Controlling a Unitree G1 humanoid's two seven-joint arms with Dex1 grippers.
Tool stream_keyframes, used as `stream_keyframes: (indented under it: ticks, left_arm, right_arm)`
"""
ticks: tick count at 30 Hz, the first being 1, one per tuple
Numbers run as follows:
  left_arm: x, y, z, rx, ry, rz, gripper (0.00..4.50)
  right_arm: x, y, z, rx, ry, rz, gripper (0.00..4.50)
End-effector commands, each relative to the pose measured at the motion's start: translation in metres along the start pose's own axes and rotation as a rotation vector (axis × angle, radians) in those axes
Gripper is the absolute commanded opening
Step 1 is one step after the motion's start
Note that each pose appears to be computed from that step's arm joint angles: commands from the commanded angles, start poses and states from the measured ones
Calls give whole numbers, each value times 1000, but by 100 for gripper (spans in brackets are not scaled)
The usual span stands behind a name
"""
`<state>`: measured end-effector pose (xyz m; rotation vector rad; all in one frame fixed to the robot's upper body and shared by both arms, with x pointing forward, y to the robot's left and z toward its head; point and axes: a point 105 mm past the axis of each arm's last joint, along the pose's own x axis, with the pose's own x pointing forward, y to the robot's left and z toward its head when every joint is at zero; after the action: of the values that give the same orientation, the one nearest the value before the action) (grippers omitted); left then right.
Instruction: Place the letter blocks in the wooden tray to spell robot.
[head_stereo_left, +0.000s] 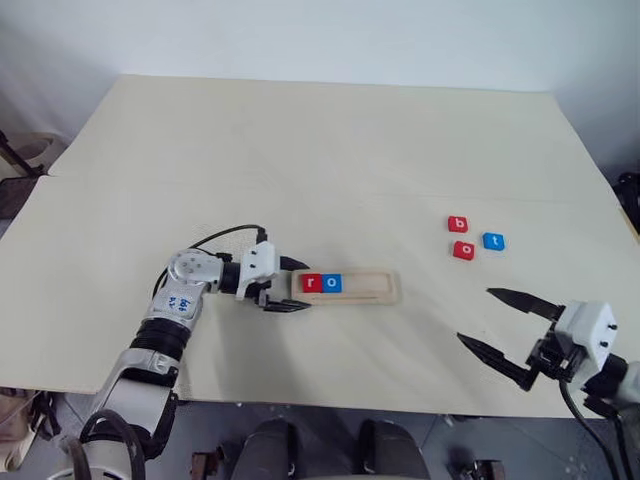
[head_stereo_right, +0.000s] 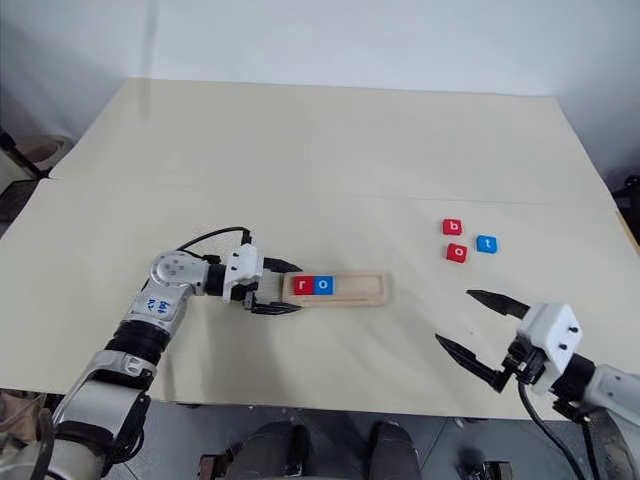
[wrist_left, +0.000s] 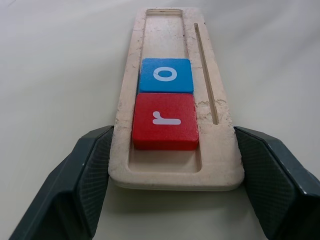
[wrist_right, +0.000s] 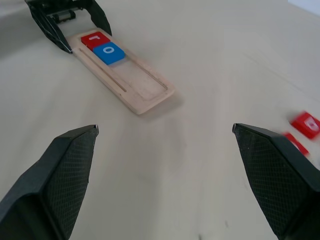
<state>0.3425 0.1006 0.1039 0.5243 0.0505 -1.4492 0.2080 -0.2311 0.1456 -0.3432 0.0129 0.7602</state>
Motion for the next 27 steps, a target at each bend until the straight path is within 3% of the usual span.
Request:
stream_keyframes:
  ticks: [1,11,13,15,21,27]
  left_arm:
    - [2,0,1,10,12,-35,339]
    - [-4,-1,-7,-44,41,-59,339]
    - [-6,2,-7,-65,34,-41,412]
    - [-7,4,-4,-94,6,-30,443]
    - [-26,13,2,-40,-41,62,443]
    - [-68,14,9,-21,-133,174,443]
  right_arm:
    - [-4,2,12,-20,-30,-14,450]
    - [-3,6,12,-6,-29,-16,450]
    - [-2,6,12,-5,-31,-15,450]
    - [-1,6,12,-3,-34,-15,450]
    - [-1,2,10,6,-35,-43,450]
    - [-18,-12,2,23,-32,-198,450]
